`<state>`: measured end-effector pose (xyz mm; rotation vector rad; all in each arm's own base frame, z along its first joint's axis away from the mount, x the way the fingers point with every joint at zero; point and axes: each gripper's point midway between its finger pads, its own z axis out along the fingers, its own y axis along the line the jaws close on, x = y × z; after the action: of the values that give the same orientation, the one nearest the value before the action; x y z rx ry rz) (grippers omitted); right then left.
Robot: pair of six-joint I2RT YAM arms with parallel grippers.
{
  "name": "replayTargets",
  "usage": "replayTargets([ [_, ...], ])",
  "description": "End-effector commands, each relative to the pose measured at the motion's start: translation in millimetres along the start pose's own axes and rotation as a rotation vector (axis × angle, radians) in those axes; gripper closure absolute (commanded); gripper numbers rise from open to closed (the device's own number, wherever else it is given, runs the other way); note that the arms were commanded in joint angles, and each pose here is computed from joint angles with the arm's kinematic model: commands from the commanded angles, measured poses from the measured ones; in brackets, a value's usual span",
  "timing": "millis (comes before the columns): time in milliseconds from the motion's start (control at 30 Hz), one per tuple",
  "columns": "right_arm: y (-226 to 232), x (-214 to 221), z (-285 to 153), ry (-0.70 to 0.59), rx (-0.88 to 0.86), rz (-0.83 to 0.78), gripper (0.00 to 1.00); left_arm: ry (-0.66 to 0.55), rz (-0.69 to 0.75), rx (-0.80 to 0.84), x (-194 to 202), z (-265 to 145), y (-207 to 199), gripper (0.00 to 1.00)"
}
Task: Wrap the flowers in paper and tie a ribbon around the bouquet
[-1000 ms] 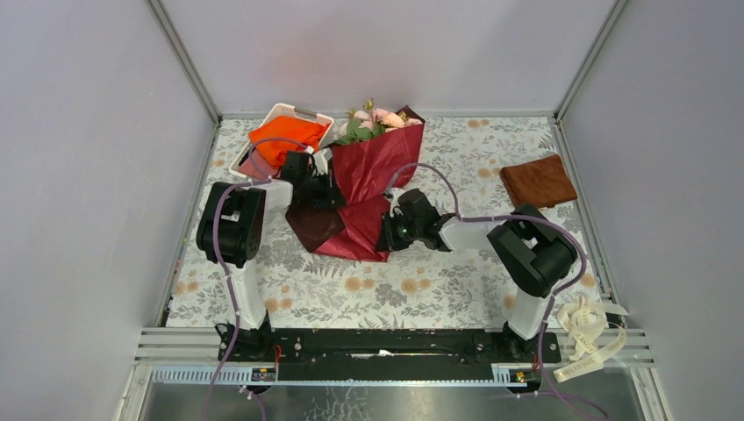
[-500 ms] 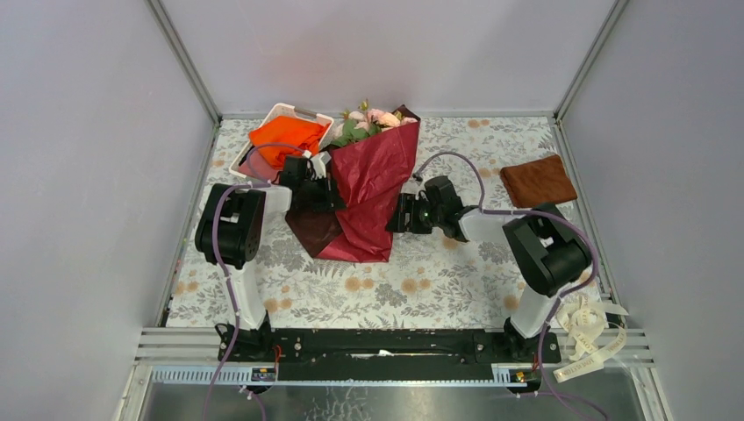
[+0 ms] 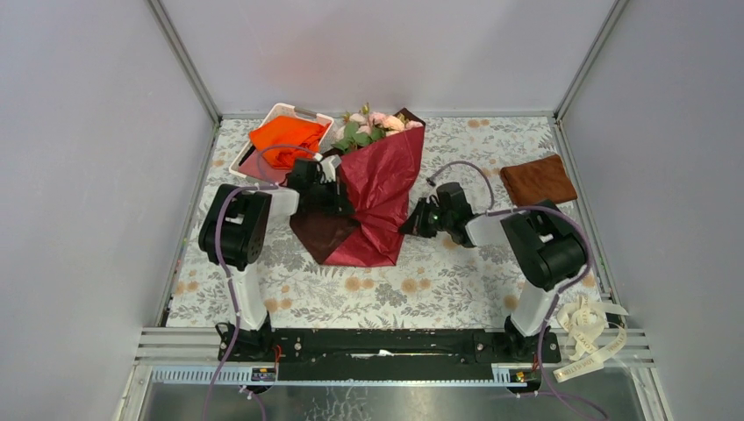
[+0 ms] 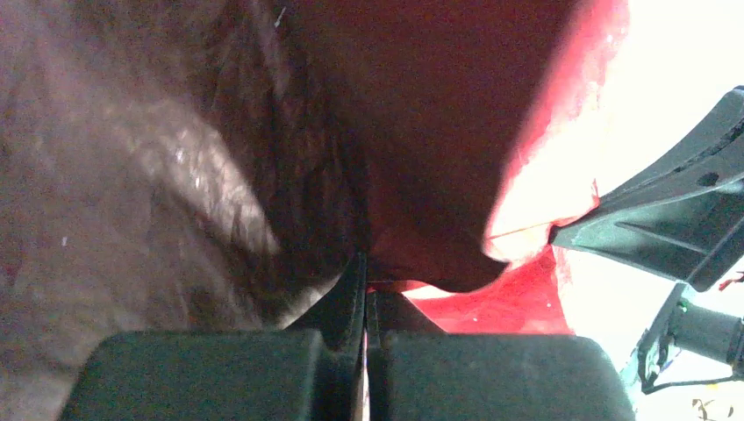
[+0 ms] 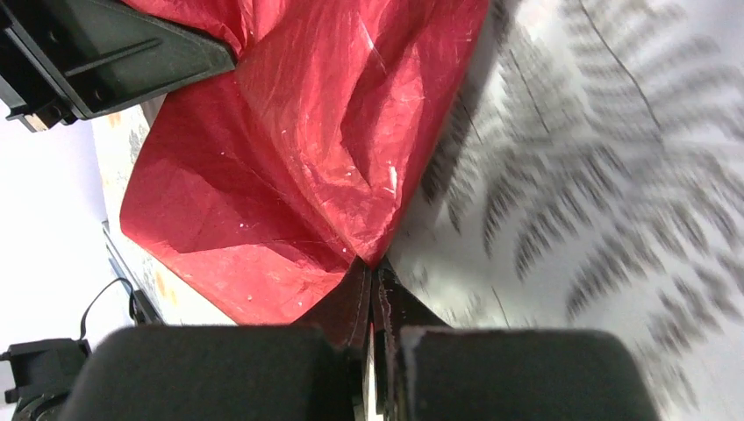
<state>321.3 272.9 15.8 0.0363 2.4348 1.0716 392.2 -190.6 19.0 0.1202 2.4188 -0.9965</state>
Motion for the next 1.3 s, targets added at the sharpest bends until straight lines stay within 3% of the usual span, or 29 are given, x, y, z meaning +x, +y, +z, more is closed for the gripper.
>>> replayTargets([
  [0,-23,12,-37,-0.03,0.112,0.042,1.0,0.018,0.043,0.021,9,9,-16,1.0],
  [167,-52,46,-80,-0.029,0.265,0.054,1.0,0.06,0.07,0.071,22,24,-39,1.0],
  [200,-56,51,-88,-0.026,0.294,0.052,0.96,0.066,0.074,0.074,26,27,-41,1.0],
  [300,-60,49,-106,-0.024,0.362,0.004,0.66,0.093,0.07,0.087,38,31,-45,1.0],
  [367,-51,32,-117,-0.029,0.4,-0.061,0.57,0.108,0.055,0.092,43,32,-44,1.0],
  [433,-33,16,-122,-0.04,0.404,-0.152,0.54,0.109,0.052,0.08,45,31,-42,1.0],
  [533,20,12,-107,-0.027,0.318,-0.355,0.58,0.091,0.063,0.073,44,29,-42,1.0],
  [600,60,25,-85,0.034,0.172,-0.43,0.67,0.086,0.064,0.076,43,29,-43,1.0],
  [667,79,37,-66,0.097,0.047,-0.404,0.82,0.087,0.064,0.071,42,29,-42,1.0],
  [733,87,44,-46,0.118,-0.032,-0.363,0.92,0.082,0.069,0.062,40,29,-41,1.0],
  [900,63,76,-11,0.237,-0.051,-0.268,1.0,0.074,0.095,0.043,35,27,-40,1.0],
  [967,41,87,-5,0.269,0.016,-0.241,1.0,0.076,0.119,0.033,31,24,-40,0.88],
  [1033,19,93,-3,0.282,0.095,-0.225,1.0,0.081,0.166,0.024,22,17,-41,0.58],
  [1100,6,101,-4,0.293,0.135,-0.21,1.0,0.083,0.207,0.004,12,0,-42,0.4],
  [1200,-1,107,-6,0.296,0.149,-0.193,1.0,0.039,0.237,-0.014,-6,-42,-38,0.24],
  [1267,-3,109,-7,0.297,0.149,-0.188,1.0,-0.034,0.263,-0.052,-22,-79,-35,0.2],
])
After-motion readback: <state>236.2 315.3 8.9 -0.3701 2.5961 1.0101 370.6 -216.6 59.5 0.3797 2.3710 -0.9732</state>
